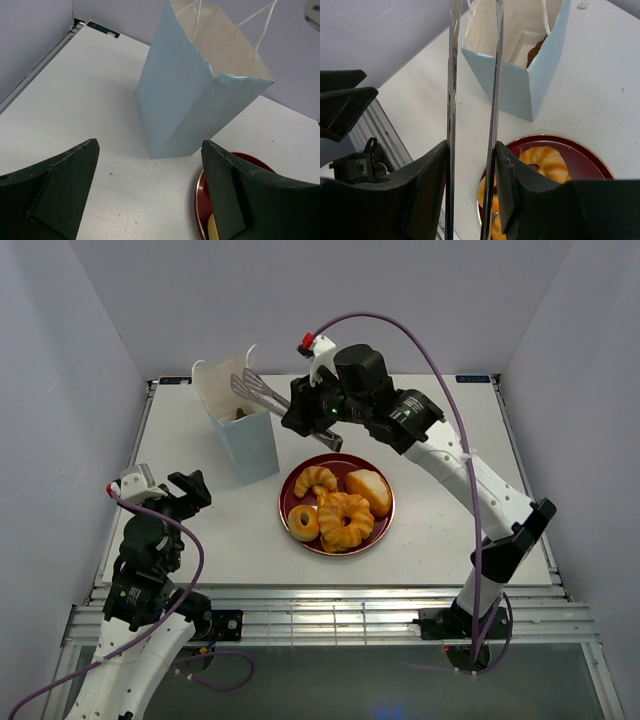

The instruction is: Place the fake bread into the paper bag

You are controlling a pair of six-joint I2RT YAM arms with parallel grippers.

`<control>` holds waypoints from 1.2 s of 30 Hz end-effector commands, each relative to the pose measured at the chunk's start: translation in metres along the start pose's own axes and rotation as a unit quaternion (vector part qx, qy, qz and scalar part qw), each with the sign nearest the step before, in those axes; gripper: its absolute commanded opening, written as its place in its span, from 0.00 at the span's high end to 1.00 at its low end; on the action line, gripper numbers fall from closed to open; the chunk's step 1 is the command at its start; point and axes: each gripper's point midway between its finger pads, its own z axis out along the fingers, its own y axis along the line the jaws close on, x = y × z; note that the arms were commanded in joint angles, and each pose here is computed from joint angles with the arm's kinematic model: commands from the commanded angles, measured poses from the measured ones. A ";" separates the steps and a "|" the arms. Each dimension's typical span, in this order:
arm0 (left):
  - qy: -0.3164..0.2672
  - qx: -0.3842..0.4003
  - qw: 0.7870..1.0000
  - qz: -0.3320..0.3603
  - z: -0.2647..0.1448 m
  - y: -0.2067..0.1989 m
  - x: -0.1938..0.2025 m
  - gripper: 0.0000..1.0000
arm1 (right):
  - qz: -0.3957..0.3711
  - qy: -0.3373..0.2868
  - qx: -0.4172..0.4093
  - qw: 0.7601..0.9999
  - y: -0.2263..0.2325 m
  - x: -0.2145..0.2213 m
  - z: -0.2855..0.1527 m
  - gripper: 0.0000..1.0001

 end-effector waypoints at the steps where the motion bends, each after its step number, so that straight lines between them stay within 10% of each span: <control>1: 0.004 -0.002 1.000 0.004 0.003 0.000 0.004 0.07 | -0.013 -0.045 -0.016 0.999 0.012 -0.022 -0.031 0.54; 36: 0.009 -0.003 1.000 0.006 0.004 0.000 0.006 0.07 | 0.035 0.095 0.173 0.980 -0.072 0.230 -0.137 0.50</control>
